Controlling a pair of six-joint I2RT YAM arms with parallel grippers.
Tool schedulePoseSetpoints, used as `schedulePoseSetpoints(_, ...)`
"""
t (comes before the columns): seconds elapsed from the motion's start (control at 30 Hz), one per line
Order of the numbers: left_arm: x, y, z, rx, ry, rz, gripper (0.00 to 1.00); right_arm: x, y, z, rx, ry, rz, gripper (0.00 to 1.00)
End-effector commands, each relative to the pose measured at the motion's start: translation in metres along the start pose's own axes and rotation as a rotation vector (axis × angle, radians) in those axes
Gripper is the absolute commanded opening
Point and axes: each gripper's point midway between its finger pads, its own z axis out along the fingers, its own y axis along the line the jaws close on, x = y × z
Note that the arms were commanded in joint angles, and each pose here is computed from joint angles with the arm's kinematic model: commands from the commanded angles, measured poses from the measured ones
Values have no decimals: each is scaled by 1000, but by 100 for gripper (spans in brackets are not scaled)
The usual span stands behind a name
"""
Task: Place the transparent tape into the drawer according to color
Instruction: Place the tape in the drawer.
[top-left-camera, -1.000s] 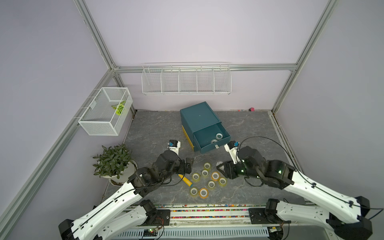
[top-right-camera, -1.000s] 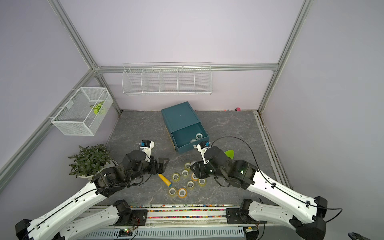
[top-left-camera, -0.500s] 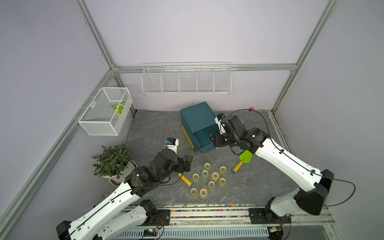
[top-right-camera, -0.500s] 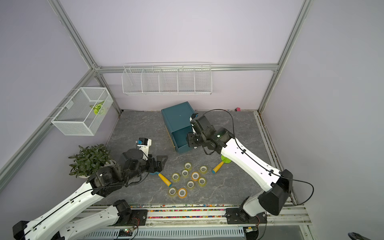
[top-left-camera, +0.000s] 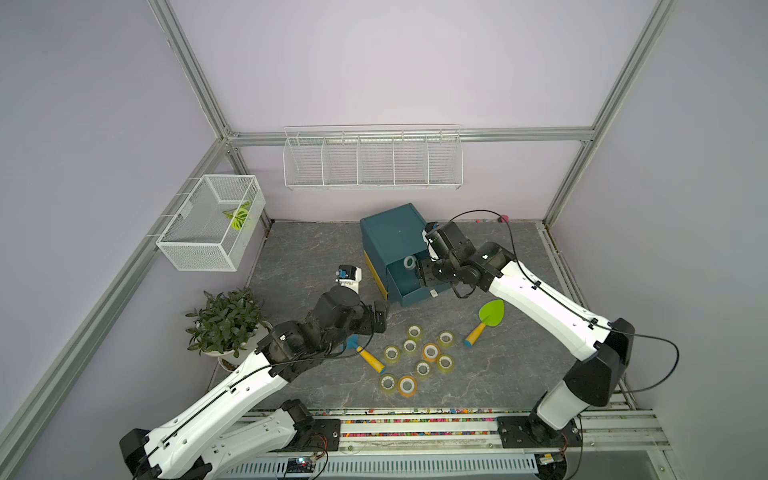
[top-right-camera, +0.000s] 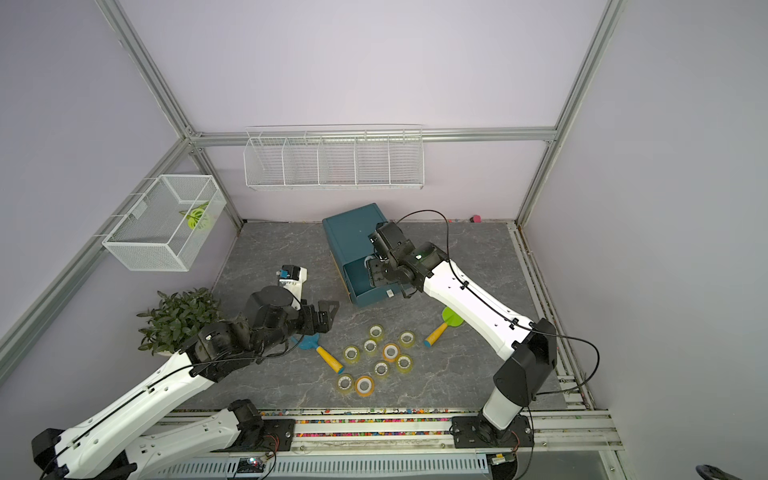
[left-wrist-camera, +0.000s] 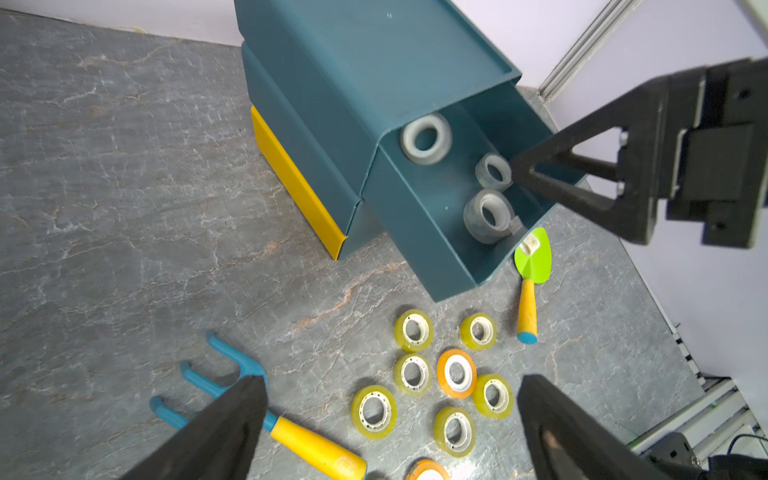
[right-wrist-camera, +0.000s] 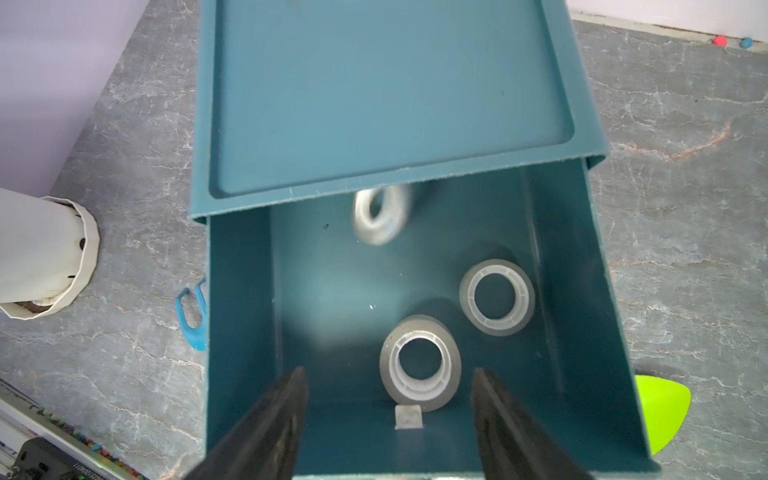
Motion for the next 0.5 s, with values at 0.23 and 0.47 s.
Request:
schedulePoseSetpoints(0.23, -81, -7, -1, -14, -134, -9, 100, -7, -2, -57, -101, -160, 58, 65)
schedulePoseSetpoints(0.47, -120, -16, 38, 10, -152, -25, 94, 34, -6, -63, -174, -166, 109, 62)
